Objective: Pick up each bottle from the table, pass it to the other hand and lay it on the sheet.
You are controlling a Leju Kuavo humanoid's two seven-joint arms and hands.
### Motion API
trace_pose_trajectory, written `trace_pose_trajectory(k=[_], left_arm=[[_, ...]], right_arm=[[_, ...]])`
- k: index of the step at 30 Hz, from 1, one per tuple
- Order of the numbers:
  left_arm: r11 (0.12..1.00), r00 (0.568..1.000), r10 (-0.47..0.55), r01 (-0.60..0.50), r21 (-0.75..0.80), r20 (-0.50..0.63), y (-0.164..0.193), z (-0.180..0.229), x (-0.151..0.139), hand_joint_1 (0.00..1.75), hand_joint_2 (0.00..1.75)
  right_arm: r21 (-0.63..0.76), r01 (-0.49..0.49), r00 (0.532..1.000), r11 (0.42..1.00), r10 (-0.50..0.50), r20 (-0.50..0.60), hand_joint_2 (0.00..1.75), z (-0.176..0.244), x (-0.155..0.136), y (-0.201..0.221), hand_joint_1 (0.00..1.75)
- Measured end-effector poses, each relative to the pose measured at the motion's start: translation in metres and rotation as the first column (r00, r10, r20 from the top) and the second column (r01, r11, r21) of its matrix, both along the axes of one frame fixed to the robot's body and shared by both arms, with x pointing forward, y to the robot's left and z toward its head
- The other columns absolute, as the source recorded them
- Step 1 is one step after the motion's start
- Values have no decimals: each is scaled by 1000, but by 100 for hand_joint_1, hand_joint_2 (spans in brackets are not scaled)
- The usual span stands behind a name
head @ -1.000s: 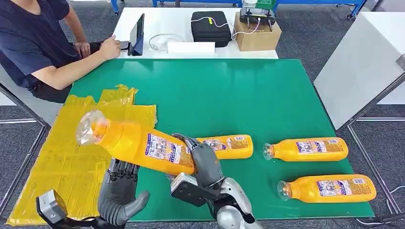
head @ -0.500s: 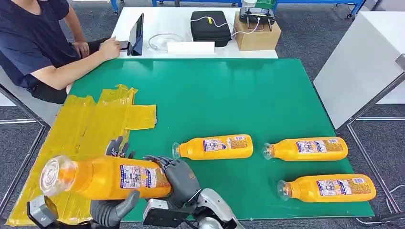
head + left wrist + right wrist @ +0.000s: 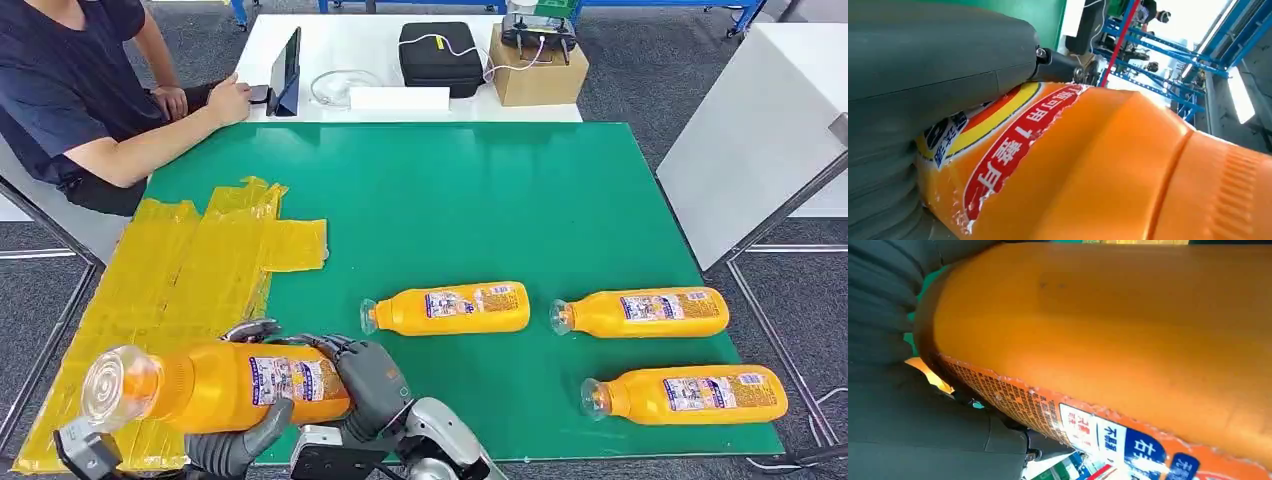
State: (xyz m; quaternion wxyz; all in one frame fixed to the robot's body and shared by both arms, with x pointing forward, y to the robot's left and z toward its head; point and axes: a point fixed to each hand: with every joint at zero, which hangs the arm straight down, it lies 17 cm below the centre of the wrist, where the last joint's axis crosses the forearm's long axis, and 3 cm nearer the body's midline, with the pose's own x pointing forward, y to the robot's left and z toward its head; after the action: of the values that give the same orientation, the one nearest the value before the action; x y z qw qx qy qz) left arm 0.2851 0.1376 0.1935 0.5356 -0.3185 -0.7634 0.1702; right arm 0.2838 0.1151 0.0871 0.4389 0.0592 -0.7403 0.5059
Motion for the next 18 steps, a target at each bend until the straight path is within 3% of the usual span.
trace_pose_trajectory(k=[17,18], left_arm=[[1000,1000,11,-11,-5,11,0,4,1,175,175],[1000,1000,12,-13,1,14,0,4,1,175,175]], right_arm=[[2,12,1000,1000,-12,4,175,2,2,-1,175],[5,21,1000,1000,-21,7,175,3,4,-2,133]])
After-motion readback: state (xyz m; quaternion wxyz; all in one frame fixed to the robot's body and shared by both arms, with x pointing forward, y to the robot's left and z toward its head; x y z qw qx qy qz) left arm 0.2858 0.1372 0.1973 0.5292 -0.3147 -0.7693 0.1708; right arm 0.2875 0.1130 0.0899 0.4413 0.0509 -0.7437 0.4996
